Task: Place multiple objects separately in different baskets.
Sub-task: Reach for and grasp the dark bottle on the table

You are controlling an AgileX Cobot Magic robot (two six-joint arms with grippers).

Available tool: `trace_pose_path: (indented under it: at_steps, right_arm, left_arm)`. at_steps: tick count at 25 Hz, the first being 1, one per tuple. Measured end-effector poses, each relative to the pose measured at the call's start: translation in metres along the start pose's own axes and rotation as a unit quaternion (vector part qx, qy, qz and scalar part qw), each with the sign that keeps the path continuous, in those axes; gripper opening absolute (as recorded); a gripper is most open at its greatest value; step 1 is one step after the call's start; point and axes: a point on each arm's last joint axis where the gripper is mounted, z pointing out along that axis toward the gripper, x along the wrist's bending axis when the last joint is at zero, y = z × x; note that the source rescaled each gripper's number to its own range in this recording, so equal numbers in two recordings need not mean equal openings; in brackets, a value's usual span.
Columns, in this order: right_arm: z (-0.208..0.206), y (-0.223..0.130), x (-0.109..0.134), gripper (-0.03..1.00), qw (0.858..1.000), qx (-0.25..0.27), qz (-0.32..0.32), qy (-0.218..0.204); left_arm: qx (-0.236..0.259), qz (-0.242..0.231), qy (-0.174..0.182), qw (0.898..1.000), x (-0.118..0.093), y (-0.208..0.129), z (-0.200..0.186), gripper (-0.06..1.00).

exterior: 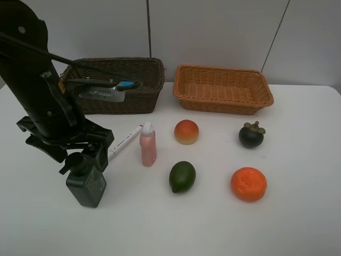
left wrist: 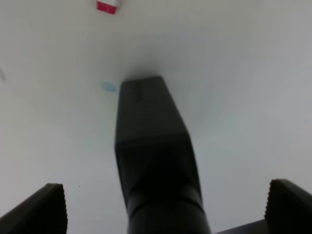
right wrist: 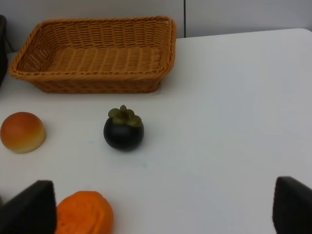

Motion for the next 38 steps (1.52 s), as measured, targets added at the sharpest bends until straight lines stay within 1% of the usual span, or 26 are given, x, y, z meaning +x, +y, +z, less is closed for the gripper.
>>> trace_pose_path:
  at_steps: [2,11,20,23,29,31,32,33,34,35,37,38]
  right_arm:
    - [0.000,0.000,0.000,0.94,1.000,0.000,0.000,0.000]
    - [0.000,0.000,0.000,0.94,1.000,0.000,0.000,0.000]
    - [0.000,0.000,0.000,0.94,1.000,0.000,0.000,0.000]
    - [0.000,0.000,0.000,0.94,1.000,0.000,0.000,0.000]
    - [0.000,0.000,0.000,0.94,1.000,0.000,0.000,0.000]
    - [0.000,0.000,0.000,0.94,1.000,0.000,0.000,0.000]
    - [0.000,0.000,0.000,0.94,1.000,0.000,0.000,0.000]
    - [0.000,0.000,0.000,0.94,1.000,0.000,0.000,0.000]
    - [0.000,0.000,0.000,0.94,1.000,0.000,0.000,0.000]
    - [0.000,0.000,0.000,0.94,1.000,0.000,0.000,0.000]
    - [0.000,0.000,0.000,0.94,1.000,0.000,0.000,0.000]
    - [0.000,0.000,0.000,0.94,1.000,0.000,0.000,0.000]
  left_arm:
    - [0.005,-0.003,0.011,1.000,0.002,-0.001,0.000,1.00]
    - [-0.004,-0.019,0.007,1.000,0.001,0.002,0.002,1.00]
    - [0.050,-0.029,0.019,0.998,0.001,0.015,0.044,1.00]
    - [0.060,-0.030,0.021,0.998,0.001,0.016,0.050,1.00]
    - [0.064,-0.031,0.022,0.997,0.001,0.017,0.053,1.00]
    - [0.076,-0.036,0.020,0.996,0.000,0.018,0.058,1.00]
    - [0.082,-0.040,0.018,0.996,-0.001,0.018,0.059,0.98]
    - [0.083,-0.043,0.017,0.995,-0.001,0.018,0.059,0.94]
    - [0.084,-0.047,0.017,0.995,-0.001,0.019,0.059,0.86]
    - [0.086,-0.052,0.016,0.995,-0.001,0.018,0.060,0.74]
    - [0.089,-0.055,0.016,0.994,-0.002,0.018,0.060,0.41]
    - [0.090,-0.052,0.019,0.994,-0.002,0.017,0.060,0.33]
